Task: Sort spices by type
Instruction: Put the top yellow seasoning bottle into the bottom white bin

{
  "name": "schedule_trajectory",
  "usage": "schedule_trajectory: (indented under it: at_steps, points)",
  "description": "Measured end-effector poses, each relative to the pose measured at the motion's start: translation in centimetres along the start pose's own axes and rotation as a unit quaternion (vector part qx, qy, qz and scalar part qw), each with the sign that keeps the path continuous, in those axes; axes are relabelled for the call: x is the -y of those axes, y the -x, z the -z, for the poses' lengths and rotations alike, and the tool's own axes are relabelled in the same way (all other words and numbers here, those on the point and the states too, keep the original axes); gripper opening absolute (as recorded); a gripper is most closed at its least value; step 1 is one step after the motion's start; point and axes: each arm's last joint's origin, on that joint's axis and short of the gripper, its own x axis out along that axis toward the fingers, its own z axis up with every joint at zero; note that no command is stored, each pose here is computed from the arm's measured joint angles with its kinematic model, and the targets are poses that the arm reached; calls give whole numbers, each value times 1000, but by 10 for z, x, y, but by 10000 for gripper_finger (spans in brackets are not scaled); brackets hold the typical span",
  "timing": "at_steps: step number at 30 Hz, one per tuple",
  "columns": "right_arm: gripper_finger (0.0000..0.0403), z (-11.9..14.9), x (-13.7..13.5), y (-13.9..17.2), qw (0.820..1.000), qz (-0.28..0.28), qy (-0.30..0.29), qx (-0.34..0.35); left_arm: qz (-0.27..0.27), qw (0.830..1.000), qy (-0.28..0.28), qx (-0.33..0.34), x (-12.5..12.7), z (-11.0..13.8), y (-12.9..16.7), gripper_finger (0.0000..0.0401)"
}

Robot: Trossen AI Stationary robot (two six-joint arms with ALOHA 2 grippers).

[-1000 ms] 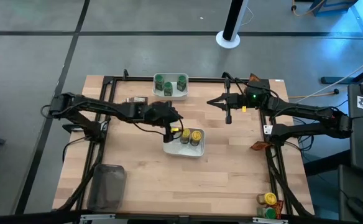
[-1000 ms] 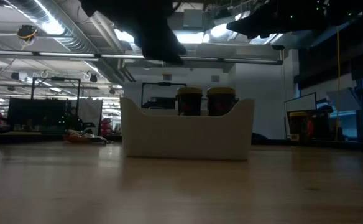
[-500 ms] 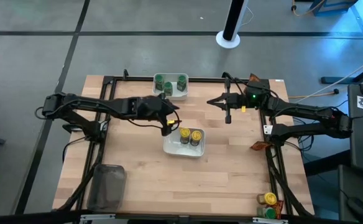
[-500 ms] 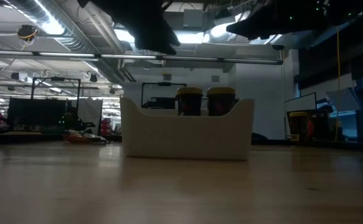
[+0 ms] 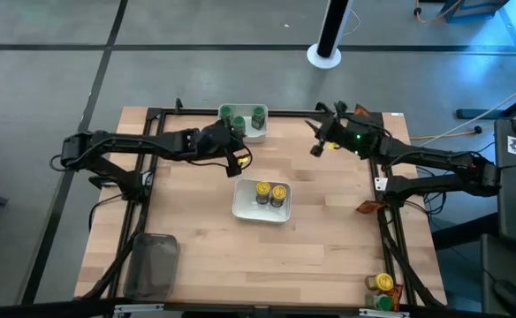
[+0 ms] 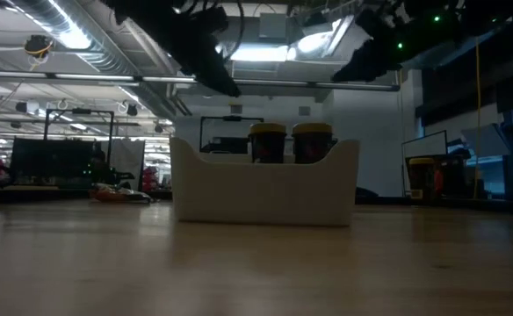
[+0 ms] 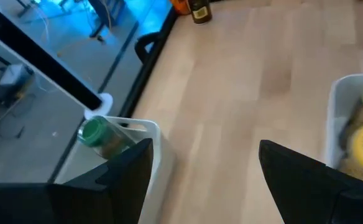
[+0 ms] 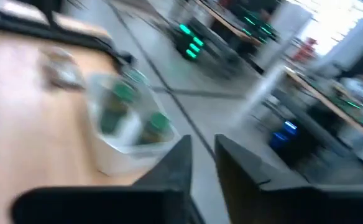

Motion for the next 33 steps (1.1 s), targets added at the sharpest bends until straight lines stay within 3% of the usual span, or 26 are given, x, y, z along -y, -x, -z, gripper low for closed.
schedule_trajectory:
  at_steps: [6,10,13,19,26,33]
  points:
    - [199,3,7,1,991,124,4,-60,22,998,2,56,-23,16,-15,277]
    - [276,-8,25,1,962,236,8,-137,38,992,11,116,-41,24,-21,277]
    - [307,-17,43,-3,942,274,-3,-195,35,987,22,158,-55,25,-22,277]
    - [316,-21,83,-14,911,263,-35,-315,19,975,54,217,-73,27,-21,277]
    - [299,-6,118,-30,866,181,-109,-453,24,979,48,195,-69,40,-25,277]
    - [294,26,130,-40,813,138,-153,-544,30,984,32,176,-67,43,-24,276]
